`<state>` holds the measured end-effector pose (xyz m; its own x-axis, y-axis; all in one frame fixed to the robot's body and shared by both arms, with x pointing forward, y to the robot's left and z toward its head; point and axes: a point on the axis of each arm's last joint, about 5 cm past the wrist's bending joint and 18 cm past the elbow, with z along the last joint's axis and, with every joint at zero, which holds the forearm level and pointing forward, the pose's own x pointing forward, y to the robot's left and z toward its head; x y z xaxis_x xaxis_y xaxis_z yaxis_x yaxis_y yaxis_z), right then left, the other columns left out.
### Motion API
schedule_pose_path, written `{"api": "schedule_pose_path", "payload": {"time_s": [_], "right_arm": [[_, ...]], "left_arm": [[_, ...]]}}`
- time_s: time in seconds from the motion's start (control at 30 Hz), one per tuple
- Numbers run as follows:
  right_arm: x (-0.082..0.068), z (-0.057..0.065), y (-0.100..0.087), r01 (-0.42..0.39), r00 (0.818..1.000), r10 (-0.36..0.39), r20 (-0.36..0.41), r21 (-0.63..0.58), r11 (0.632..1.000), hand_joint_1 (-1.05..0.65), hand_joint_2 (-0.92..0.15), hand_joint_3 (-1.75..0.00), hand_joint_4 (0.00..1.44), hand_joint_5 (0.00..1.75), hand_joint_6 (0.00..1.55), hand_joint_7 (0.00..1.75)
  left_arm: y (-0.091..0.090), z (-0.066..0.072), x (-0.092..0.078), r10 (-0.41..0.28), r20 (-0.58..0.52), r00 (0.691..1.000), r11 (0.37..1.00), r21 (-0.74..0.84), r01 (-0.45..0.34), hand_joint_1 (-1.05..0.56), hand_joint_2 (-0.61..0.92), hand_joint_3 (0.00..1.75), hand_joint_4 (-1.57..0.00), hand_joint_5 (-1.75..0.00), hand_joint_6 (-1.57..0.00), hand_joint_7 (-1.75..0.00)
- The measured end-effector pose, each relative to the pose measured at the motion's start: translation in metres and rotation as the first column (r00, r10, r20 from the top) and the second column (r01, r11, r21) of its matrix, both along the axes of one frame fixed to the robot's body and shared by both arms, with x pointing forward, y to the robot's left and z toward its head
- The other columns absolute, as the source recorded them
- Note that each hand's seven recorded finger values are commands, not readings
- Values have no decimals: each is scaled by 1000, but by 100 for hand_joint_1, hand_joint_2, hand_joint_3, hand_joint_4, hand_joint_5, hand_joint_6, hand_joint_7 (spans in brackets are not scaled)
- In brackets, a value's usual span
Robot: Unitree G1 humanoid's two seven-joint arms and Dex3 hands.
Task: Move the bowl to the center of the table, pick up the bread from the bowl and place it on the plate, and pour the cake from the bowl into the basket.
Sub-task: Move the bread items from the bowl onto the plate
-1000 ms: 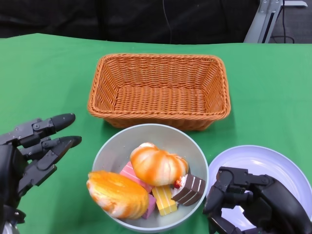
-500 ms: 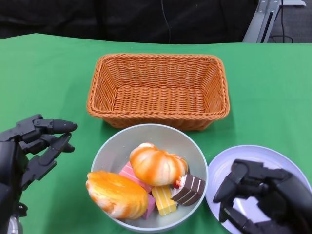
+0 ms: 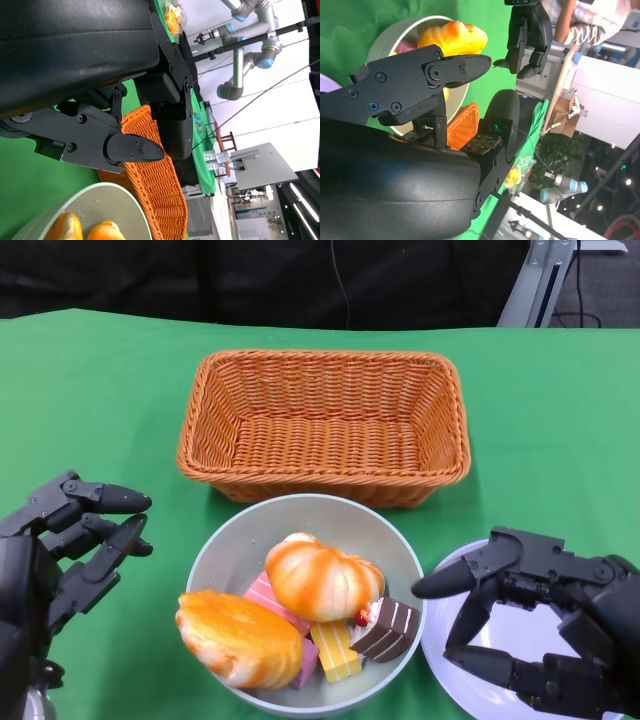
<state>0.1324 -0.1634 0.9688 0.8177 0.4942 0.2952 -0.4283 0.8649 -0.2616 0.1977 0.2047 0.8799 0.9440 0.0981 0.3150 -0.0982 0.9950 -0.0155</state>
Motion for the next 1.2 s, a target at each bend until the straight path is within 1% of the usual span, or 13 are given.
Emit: {"api": "schedule_pose_path", "payload": {"time_s": [0.03,0.07,0.2,0.27,0.3,0.33,0.4,0.57,0.77,0.83,1.0,1.13,1.2], "right_arm": [[0,2,1,9,1000,-9,1,-19,1000,-50,-92,-2,48,111,49,59],[0,4,3,18,1000,-18,2,-49,999,-52,-92,-1,48,105,50,55],[2,18,15,44,997,-32,77,-161,986,-57,-91,0,48,93,53,42],[3,22,20,67,994,-46,102,-219,973,-61,-92,0,48,82,57,28],[4,23,23,74,994,-50,100,-246,967,-62,-92,0,48,79,58,24],[4,24,26,83,994,-58,97,-274,958,-65,-92,-2,50,71,59,17],[4,25,32,103,993,-76,93,-331,938,-67,-92,-3,51,65,60,12],[10,27,47,136,989,-100,106,-425,895,-68,-92,-5,49,59,57,7],[19,24,67,180,983,-141,114,-515,838,-70,-92,-6,44,51,54,4],[20,24,71,181,983,-140,117,-525,831,-70,-92,-6,43,50,53,3],[27,19,87,238,971,-162,178,-598,766,-73,-92,-6,46,48,53,2],[32,15,99,263,963,-160,217,-639,723,-75,-92,-7,47,45,53,2],[34,11,105,274,959,-143,246,-661,699,-76,-92,-7,48,42,54,2]], "left_arm": [[0,0,0,1,-1,1000,1000,-1,-1,-16,92,28,-76,-134,-79,-100],[0,-1,0,1,0,1000,1000,-1,-1,-16,92,27,-76,-134,-79,-99],[-1,-1,0,1,8,1000,1000,-5,0,-16,92,26,-76,-132,-79,-98],[-1,-2,-1,2,10,1000,1000,-3,-2,-16,92,26,-76,-132,-81,-97],[-1,-2,-1,2,12,1000,1000,-3,-2,-15,92,26,-76,-132,-81,-97],[-1,-3,-1,3,13,1000,1000,-2,-3,-15,92,26,-76,-132,-81,-97],[-1,-4,-2,3,14,1000,1000,-1,-3,-15,92,27,-76,-132,-82,-96],[-2,-5,-2,-3,14,1000,1000,2,3,-14,92,27,-77,-131,-83,-95],[-2,-6,-2,-10,14,1000,1000,3,10,-14,92,27,-78,-131,-84,-94],[-2,-6,-2,-15,15,1000,1000,3,15,-14,92,27,-78,-131,-84,-94],[-3,-7,-2,-23,14,1000,1000,10,23,-17,92,25,-77,-133,-84,-96],[-4,-8,-2,-31,13,999,999,31,30,-18,92,26,-76,-133,-84,-96],[-4,-9,-2,-32,11,999,999,33,31,-17,92,27,-75,-133,-83,-97]]}}
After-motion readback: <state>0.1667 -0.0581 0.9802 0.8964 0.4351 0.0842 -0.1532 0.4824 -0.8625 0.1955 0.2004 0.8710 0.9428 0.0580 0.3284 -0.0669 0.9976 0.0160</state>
